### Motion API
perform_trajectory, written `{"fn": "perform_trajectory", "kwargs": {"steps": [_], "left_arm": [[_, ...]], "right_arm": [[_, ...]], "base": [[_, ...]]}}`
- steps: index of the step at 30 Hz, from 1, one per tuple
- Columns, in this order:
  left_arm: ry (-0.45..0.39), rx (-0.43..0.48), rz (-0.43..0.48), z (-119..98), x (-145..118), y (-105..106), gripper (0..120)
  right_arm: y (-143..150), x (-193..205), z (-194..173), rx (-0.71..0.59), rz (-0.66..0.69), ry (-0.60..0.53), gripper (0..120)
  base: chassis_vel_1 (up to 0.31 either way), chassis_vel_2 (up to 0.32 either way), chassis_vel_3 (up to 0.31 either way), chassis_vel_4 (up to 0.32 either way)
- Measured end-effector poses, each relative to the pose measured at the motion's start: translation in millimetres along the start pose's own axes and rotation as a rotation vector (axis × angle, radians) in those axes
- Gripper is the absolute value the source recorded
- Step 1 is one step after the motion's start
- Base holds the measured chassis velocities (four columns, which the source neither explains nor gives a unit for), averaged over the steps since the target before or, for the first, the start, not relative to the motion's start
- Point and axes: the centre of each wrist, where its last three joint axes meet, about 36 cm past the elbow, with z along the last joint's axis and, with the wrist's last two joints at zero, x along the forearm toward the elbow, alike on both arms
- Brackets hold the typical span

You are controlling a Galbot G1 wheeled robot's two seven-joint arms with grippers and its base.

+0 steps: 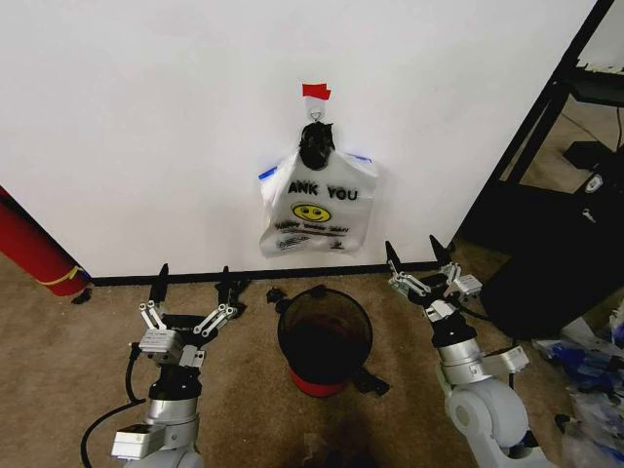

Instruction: Pick up the garbage bag from the wall and place it over the trash bin.

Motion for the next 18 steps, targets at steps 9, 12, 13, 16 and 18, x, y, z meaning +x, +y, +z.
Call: {"fn": "perform_trajectory", "kwargs": {"steps": [9,12,13,16,18], "left_arm": [[0.01,-0.005,0.004,2.9,2.4,-4.8,100],[0.012,-0.008,0.01,2.8,2.9,-5.5,100],[0.012,-0.01,0.015,2.5,2.9,-5.5,100],[0.011,-0.019,0.021,0.8,2.2,-3.2,100],[0.013,-0.024,0.021,0.6,2.3,-1.5,100]], "right_arm": [[16.7,-32.6,17.3,-0.3,-0.025,-0.034,100],[23.9,-49.5,25.5,-0.431,-0.035,-0.037,100],[26.5,-59.7,30.5,-0.488,-0.041,-0.037,100],[30.3,-91.6,48.7,-0.605,-0.056,-0.027,100],[31.6,-102.4,54.6,-0.639,-0.061,-0.024,100]], "base": [[0.0,0.0,0.0,0.0],[0.0,0.0,0.0,0.0],[0.0,0.0,0.0,0.0],[0.0,0.0,0.0,0.0],[0.0,0.0,0.0,0.0]]}}
